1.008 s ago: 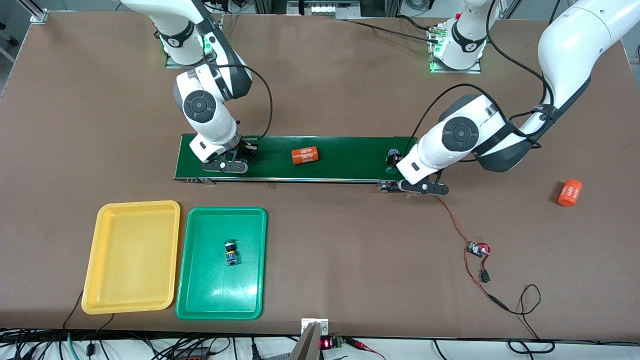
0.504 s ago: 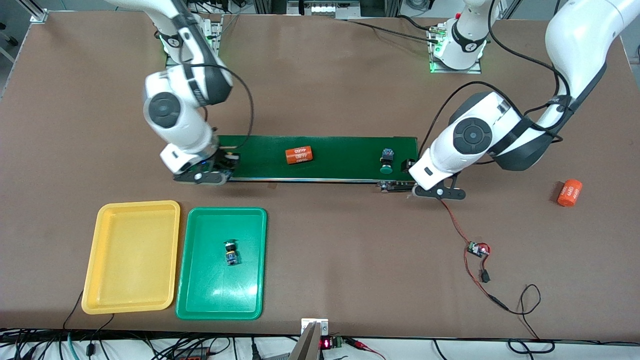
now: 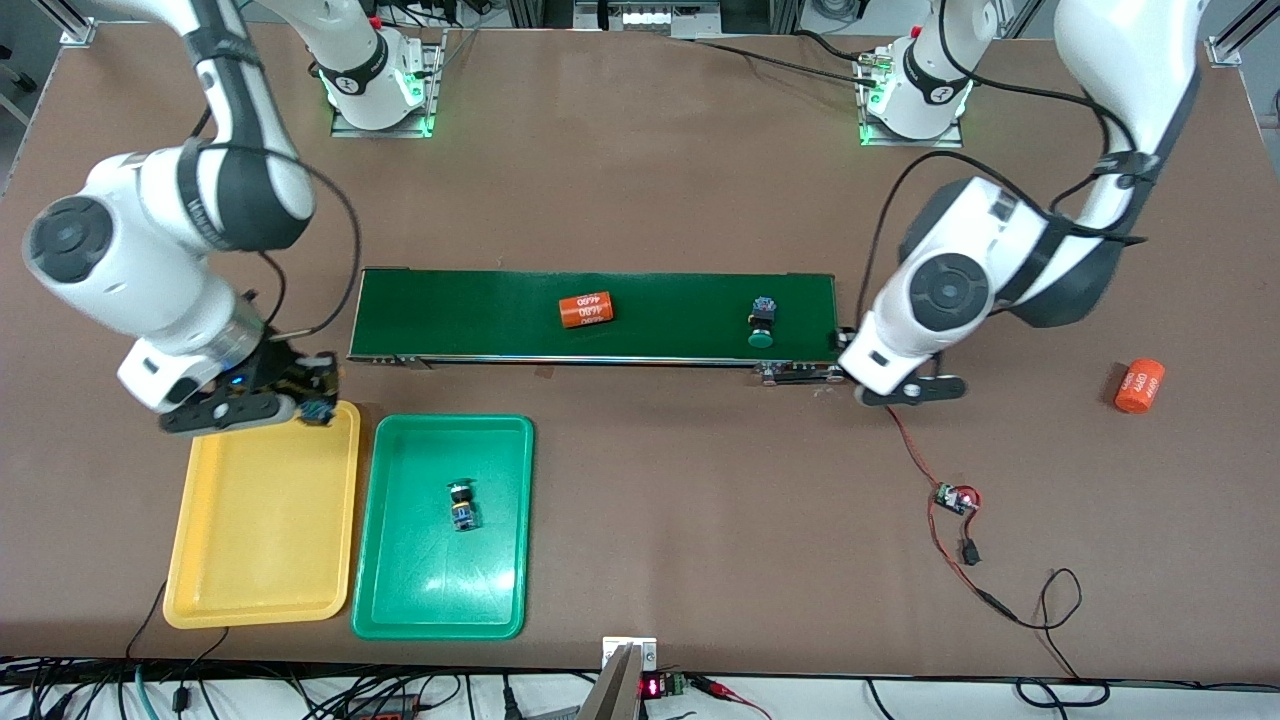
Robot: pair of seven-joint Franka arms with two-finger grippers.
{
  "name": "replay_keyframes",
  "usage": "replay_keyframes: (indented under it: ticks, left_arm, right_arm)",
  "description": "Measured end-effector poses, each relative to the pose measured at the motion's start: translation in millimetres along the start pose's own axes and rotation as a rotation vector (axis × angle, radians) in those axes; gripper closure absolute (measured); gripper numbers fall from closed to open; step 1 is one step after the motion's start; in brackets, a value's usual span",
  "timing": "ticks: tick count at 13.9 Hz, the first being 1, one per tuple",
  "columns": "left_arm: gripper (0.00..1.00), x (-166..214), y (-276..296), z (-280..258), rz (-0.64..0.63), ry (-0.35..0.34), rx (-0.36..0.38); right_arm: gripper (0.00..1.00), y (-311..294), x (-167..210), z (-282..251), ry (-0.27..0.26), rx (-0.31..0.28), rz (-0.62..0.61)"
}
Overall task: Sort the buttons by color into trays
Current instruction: 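Carry the button to the yellow tray while the left gripper reaches the cylinder, then drop the button into the yellow tray while the left gripper grasps the cylinder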
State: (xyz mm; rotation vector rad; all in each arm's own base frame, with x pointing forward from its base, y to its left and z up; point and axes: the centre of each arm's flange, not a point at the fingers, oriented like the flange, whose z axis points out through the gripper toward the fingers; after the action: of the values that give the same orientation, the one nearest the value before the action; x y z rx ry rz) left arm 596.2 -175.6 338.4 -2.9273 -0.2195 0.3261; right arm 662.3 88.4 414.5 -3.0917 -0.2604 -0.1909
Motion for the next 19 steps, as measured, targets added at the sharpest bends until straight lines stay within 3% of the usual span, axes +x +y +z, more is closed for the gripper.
replay_keyframes:
  ticks: [5,9,14,17,19]
  left_arm:
    - [0.00,33,-86,17,-0.134,-0.075,-0.032]
    - [0.00,54,-144,30,-0.044,-0.071,-0.024]
    - [0.00,78,-280,48,0.105,-0.008,-0.026]
    - [0.00,77,-361,92,0.116,-0.027,-0.063]
    - [0.00,76,-389,130,0.189,-0.041,-0.090]
  right_arm:
    - [0.60,56,24,43,-0.021,-0.019,-0.074]
    - [0.60,99,32,71,-0.033,-0.030,-0.113]
    - [0.60,124,35,121,-0.012,-0.050,-0.125]
    - [0.60,126,33,137,-0.025,-0.049,-0.122]
    - [0.60,129,33,139,-0.022,-0.051,-0.118]
